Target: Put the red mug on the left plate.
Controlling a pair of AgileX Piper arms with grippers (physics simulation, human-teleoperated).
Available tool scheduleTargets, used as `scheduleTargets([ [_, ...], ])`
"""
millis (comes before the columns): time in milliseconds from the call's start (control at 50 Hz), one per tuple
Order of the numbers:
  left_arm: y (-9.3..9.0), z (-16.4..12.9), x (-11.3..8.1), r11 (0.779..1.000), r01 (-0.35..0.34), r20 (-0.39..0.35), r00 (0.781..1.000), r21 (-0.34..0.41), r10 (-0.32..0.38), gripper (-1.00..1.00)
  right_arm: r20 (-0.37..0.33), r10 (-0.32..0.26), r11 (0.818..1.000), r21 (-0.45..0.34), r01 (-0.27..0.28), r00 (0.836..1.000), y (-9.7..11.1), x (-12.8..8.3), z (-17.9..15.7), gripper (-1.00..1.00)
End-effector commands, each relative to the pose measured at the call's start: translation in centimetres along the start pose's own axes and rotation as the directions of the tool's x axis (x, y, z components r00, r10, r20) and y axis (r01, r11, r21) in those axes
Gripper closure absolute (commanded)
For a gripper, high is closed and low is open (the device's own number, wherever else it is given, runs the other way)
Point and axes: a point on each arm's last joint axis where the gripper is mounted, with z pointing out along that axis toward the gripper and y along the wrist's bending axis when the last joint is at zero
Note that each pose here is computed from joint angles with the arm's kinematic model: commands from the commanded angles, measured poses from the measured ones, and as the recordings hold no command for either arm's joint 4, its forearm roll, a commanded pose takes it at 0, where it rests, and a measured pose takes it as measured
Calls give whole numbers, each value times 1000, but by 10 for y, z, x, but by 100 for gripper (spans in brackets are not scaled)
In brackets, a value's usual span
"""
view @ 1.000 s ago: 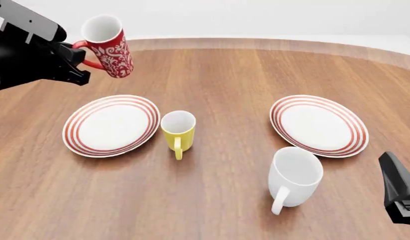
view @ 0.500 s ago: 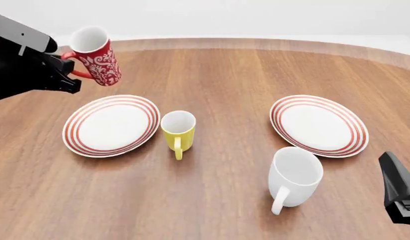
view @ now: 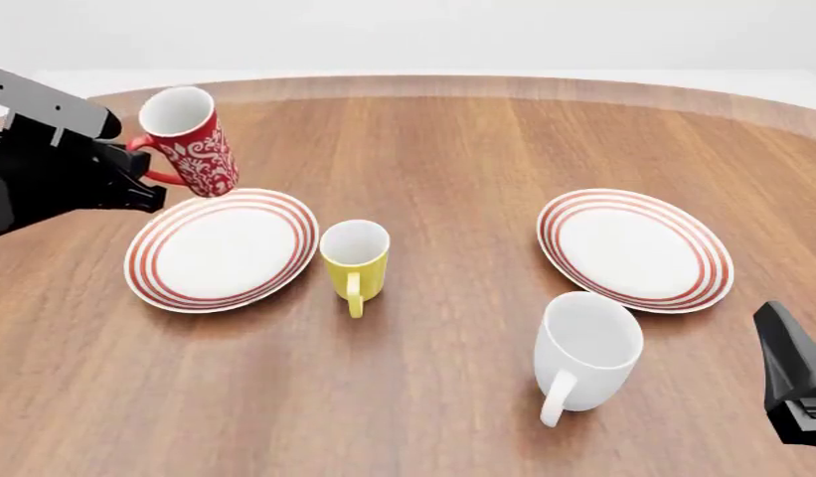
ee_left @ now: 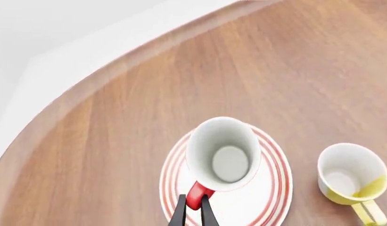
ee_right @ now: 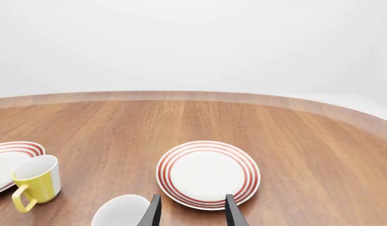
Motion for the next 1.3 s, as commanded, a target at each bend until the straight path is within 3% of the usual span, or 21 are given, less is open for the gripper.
scheduleTargets([
  [20,-1,3,5,1000,30,-6,1000,-2,-30,100,0,0,1000,0,0,1000,0,0,0,-100],
  [780,9,10,32,995,81,-32,996,-60,-83,100,0,0,1000,0,0,1000,0,0,0,-100],
  [1300,-3,29,59,994,107,-82,991,-38,-110,100,0,0,1000,0,0,1000,0,0,0,-100],
])
